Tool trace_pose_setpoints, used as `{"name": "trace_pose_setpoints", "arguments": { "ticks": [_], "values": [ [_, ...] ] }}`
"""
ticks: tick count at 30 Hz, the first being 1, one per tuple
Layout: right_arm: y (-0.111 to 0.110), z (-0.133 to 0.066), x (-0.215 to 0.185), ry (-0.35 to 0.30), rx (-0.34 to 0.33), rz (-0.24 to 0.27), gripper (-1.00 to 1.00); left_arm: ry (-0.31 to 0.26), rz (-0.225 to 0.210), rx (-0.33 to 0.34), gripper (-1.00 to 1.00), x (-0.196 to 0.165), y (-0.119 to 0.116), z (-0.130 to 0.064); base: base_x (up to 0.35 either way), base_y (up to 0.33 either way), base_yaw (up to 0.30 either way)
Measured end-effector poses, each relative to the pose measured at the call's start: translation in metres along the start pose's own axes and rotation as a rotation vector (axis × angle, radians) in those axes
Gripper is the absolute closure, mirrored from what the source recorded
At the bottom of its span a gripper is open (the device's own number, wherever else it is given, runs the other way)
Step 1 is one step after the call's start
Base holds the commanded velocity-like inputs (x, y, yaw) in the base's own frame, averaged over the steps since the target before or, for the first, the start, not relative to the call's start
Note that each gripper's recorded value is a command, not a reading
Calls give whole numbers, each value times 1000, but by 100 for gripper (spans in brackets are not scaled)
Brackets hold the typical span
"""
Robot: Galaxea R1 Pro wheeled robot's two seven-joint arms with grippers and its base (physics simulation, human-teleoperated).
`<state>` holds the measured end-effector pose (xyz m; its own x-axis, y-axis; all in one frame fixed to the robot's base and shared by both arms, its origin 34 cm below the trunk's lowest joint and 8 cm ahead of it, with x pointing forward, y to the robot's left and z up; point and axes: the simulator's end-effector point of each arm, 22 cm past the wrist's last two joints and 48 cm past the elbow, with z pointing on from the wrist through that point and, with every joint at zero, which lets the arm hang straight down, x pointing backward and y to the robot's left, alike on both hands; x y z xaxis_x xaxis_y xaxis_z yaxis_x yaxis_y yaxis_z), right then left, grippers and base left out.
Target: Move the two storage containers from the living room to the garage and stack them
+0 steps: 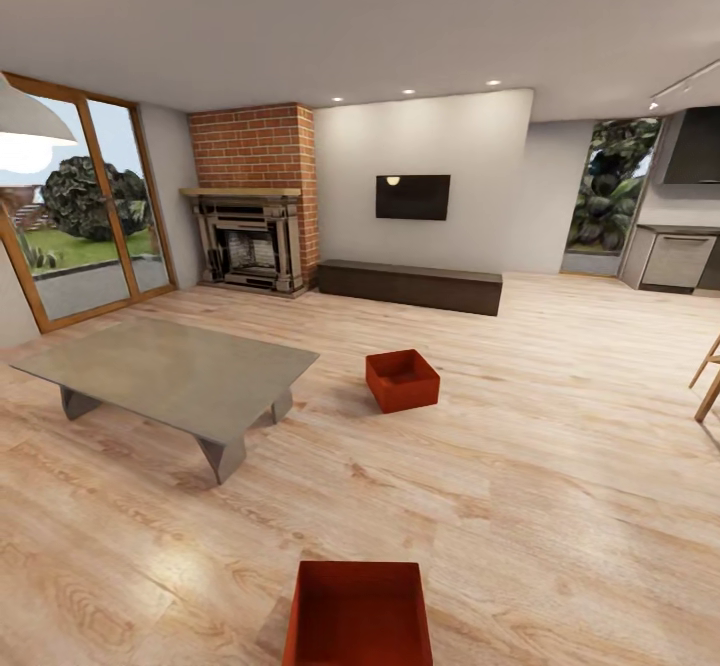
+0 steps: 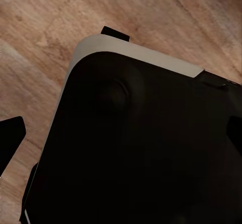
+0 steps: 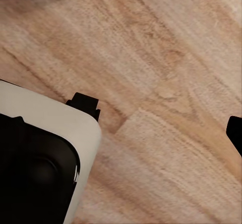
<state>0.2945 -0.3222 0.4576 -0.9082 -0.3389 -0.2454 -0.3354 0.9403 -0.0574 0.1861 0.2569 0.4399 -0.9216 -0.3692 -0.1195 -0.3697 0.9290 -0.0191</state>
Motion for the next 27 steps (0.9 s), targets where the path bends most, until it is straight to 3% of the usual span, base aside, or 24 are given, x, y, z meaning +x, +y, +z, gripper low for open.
{"name": "trace_pose_setpoints", "arguments": {
  "ticks": [27],
  "values": [
    [3,0,1,7,-4,6,-100,-3,9,1,-100,-1,0,0,4,1,0]
  ]
}}
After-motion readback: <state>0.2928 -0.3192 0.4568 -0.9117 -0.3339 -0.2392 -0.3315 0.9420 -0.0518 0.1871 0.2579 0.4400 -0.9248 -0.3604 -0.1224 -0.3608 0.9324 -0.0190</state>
